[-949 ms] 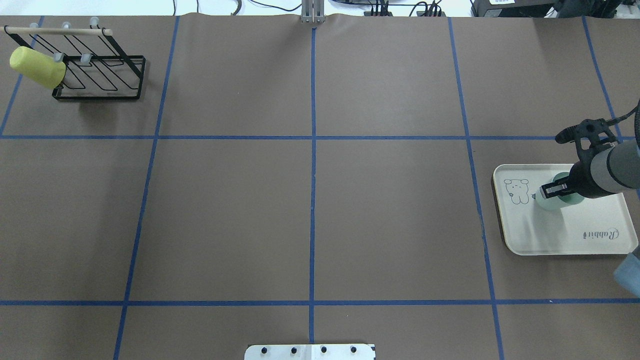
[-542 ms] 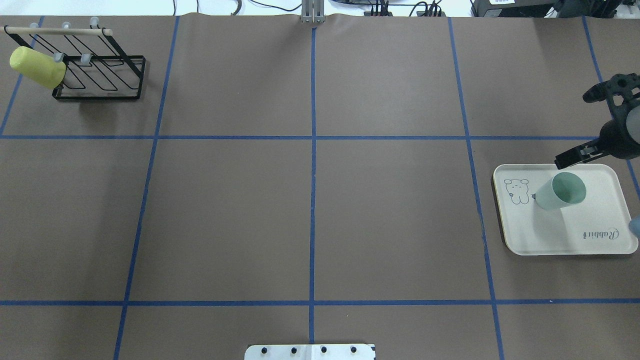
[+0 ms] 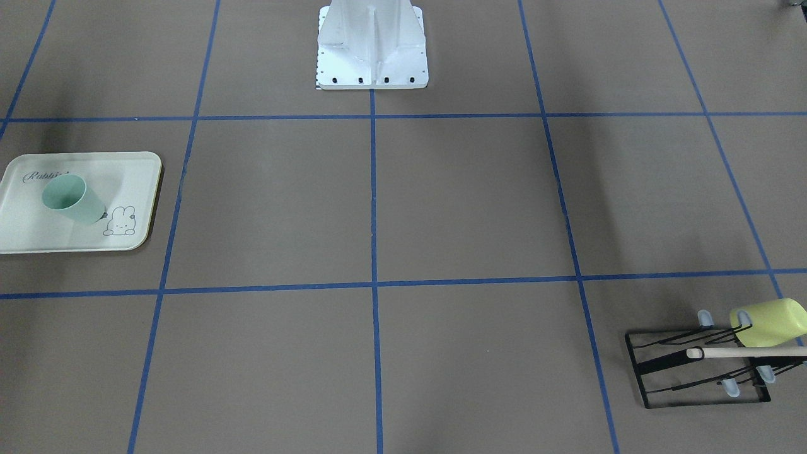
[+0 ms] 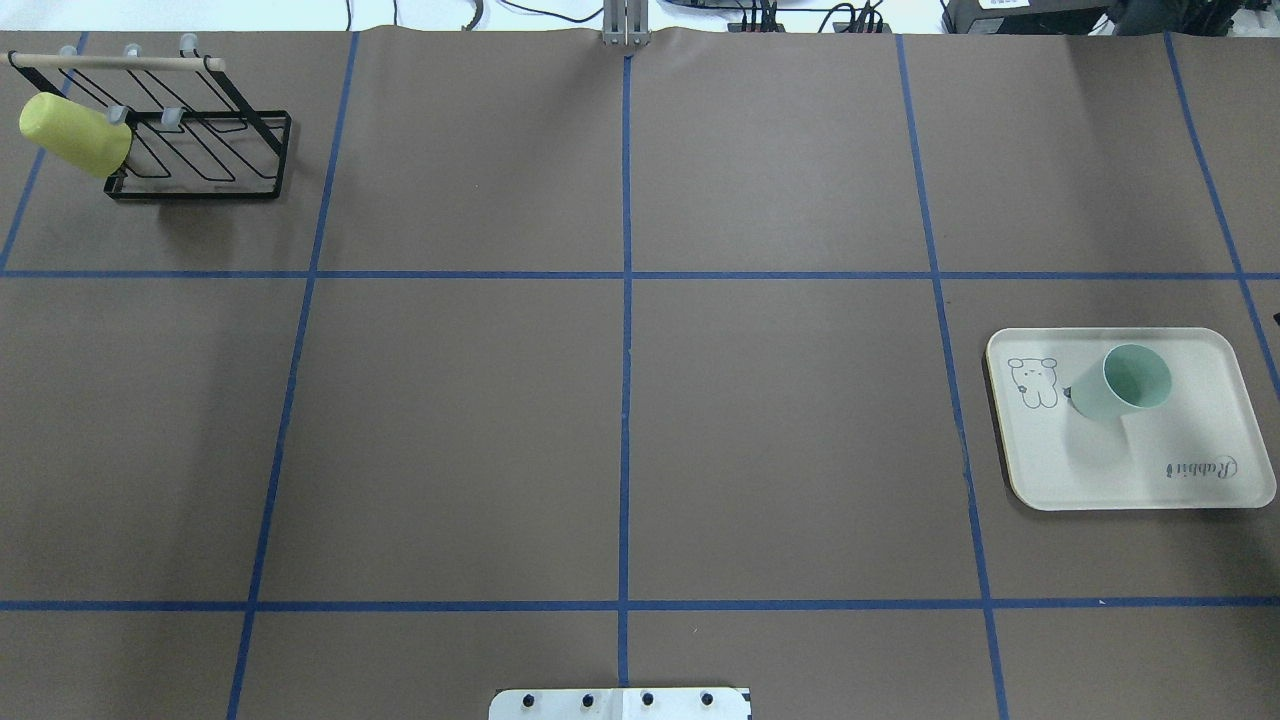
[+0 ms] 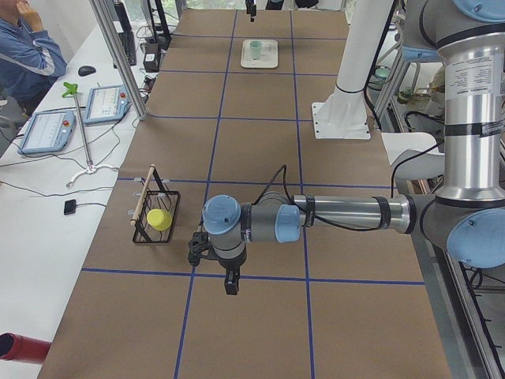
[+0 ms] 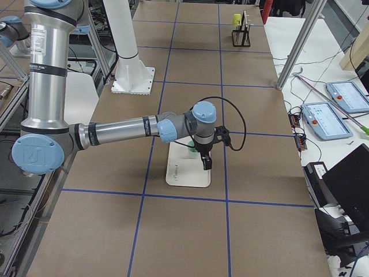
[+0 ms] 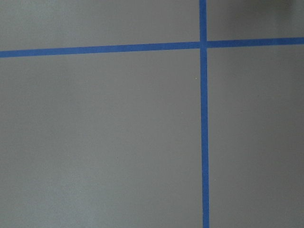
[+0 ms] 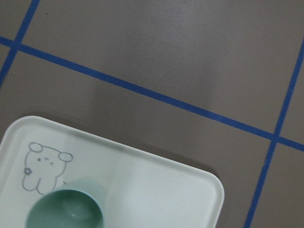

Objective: Left arm grabs green cup and hands to right arm on tray

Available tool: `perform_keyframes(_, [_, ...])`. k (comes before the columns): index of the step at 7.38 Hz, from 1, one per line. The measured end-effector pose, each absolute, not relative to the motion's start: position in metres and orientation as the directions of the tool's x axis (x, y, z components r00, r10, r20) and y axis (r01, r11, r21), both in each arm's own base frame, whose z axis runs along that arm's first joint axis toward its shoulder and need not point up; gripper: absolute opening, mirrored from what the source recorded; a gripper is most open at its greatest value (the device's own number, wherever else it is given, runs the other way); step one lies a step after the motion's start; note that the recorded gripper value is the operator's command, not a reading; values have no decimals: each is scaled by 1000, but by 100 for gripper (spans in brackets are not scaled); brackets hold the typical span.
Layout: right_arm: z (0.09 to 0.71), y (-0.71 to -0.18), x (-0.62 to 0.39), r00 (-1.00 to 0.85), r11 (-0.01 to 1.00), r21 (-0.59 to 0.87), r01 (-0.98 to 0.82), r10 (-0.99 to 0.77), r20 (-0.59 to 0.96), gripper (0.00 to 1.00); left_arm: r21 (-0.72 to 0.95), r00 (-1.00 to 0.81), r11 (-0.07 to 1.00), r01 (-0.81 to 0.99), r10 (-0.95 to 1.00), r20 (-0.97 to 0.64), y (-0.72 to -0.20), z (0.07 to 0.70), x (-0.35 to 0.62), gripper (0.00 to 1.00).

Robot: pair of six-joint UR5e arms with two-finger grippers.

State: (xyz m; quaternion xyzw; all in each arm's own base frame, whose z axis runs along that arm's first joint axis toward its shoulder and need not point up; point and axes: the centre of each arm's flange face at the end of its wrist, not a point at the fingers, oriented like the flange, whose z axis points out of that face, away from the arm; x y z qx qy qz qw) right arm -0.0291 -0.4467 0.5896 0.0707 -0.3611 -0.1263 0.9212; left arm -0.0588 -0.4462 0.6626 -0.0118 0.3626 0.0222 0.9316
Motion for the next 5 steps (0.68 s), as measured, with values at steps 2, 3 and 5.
perform_keyframes(2, [644, -407, 10, 746, 959, 188, 213, -284, 602, 100, 3, 732, 999, -49, 38, -680, -447, 659, -59, 100])
perform_keyframes(3, [657, -399, 20, 769, 946, 198, 258, -325, 550, 100, 8, 731, 999, -50, 41, -681, -447, 657, -59, 100])
perform_keyframes(5, [673, -392, 26, 776, 933, 194, 303, -359, 518, 100, 15, 730, 999, -51, 47, -681, -448, 655, -58, 100])
